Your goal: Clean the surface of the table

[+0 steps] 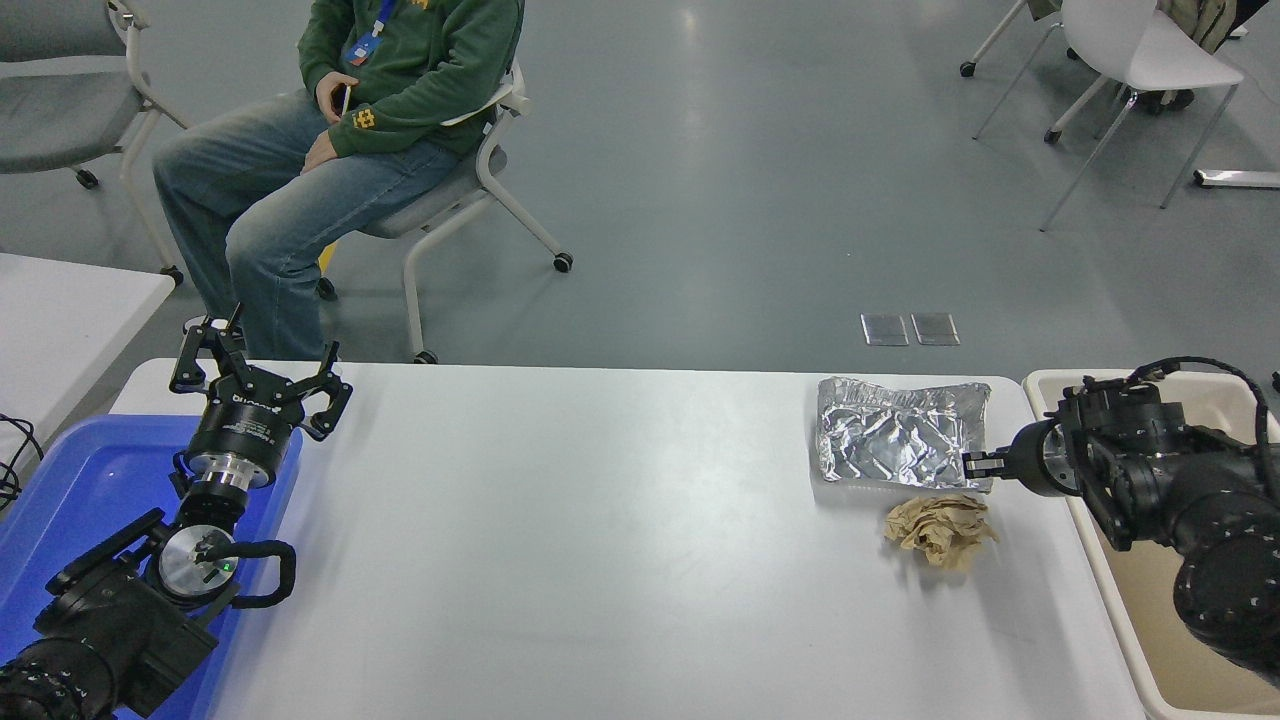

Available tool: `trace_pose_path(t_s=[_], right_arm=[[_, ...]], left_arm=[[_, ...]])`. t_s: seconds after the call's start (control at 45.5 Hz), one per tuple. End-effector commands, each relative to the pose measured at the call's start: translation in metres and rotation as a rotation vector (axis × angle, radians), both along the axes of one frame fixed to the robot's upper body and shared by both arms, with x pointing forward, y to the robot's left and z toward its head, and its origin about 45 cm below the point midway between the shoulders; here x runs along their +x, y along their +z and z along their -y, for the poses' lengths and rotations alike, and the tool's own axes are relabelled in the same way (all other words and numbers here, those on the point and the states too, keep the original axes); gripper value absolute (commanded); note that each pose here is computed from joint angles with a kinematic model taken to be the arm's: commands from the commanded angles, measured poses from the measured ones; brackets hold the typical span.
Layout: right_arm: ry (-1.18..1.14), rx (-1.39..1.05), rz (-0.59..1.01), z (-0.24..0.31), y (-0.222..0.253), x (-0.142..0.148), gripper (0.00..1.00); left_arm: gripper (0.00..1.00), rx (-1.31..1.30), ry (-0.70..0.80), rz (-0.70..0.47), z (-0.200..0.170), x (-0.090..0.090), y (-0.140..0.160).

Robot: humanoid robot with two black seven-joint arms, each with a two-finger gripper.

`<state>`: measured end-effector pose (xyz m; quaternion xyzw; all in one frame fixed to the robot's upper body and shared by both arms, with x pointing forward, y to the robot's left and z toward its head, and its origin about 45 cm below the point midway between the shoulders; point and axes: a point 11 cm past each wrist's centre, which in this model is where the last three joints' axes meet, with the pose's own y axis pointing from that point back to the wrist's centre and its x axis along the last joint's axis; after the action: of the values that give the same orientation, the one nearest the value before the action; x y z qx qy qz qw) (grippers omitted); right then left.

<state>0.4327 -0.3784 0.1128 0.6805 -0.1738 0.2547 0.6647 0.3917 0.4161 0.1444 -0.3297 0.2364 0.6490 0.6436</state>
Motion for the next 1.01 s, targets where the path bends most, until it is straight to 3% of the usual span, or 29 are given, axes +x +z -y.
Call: trace_pose_path(t_s=[0.0,0.527,0.989], right_arm=[[-0.058,0.085,0.007,-0.005,0.008,0.006,0.00],[-0.157,0.352,0.003,-0.002,0.045,0.017,0.00],[-0.252,0.669,0.106,0.037,0.129,0.032,0.00]], left_arm=[[1.00,0.001,0.001,-0.001,0.000,0.000,0.000],[1.00,-0.001,0.001,0.000,0.000,0.000,0.000],[1.00,0.000,0.000,0.000,0.000,0.000,0.000]])
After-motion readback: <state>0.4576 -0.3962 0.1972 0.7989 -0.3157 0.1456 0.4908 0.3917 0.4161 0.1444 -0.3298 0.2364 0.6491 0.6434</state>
